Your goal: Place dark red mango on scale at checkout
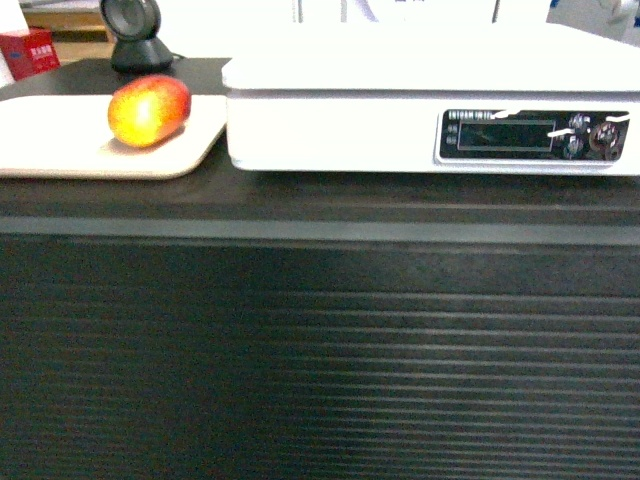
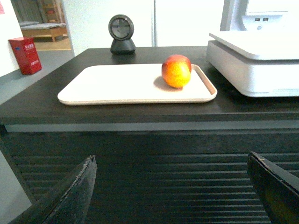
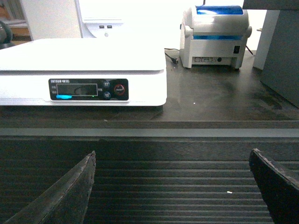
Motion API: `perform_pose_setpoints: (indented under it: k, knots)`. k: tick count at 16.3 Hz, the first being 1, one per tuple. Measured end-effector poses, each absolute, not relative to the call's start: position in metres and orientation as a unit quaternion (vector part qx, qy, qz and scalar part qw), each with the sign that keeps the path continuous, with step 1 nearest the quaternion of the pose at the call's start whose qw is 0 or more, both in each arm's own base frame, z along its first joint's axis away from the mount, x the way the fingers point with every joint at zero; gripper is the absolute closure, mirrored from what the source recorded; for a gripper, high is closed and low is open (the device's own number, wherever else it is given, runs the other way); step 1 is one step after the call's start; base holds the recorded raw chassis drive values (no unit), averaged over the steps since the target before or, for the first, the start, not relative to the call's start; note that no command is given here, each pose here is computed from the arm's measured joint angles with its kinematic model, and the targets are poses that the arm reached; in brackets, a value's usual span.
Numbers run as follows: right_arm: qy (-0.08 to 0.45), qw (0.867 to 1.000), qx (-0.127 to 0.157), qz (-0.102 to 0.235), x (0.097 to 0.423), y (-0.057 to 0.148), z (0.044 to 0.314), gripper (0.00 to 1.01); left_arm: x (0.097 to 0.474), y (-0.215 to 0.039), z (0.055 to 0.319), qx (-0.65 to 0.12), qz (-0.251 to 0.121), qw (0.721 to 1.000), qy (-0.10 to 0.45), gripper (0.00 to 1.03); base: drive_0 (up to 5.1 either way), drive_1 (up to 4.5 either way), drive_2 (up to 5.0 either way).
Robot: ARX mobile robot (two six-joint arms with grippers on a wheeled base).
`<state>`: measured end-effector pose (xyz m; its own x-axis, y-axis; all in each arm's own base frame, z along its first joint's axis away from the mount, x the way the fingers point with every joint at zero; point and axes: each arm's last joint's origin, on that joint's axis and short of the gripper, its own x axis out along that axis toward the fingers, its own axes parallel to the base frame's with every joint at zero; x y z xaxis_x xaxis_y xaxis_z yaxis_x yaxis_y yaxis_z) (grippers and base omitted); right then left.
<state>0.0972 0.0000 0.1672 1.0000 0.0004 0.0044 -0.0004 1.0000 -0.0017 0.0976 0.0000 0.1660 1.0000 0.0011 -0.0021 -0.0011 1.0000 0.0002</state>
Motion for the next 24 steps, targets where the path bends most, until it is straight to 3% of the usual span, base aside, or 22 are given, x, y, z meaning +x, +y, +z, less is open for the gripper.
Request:
perform_pose_setpoints:
  k: [24]
  knots:
    - [-0.002, 1.0, 0.0, 0.0, 0.0972, 0.0, 0.1671, 0.03, 0.0976, 0.0, 0.1662, 0.0, 0.0, 1.0, 0.001, 0.05, 0.0, 0.0, 0.0]
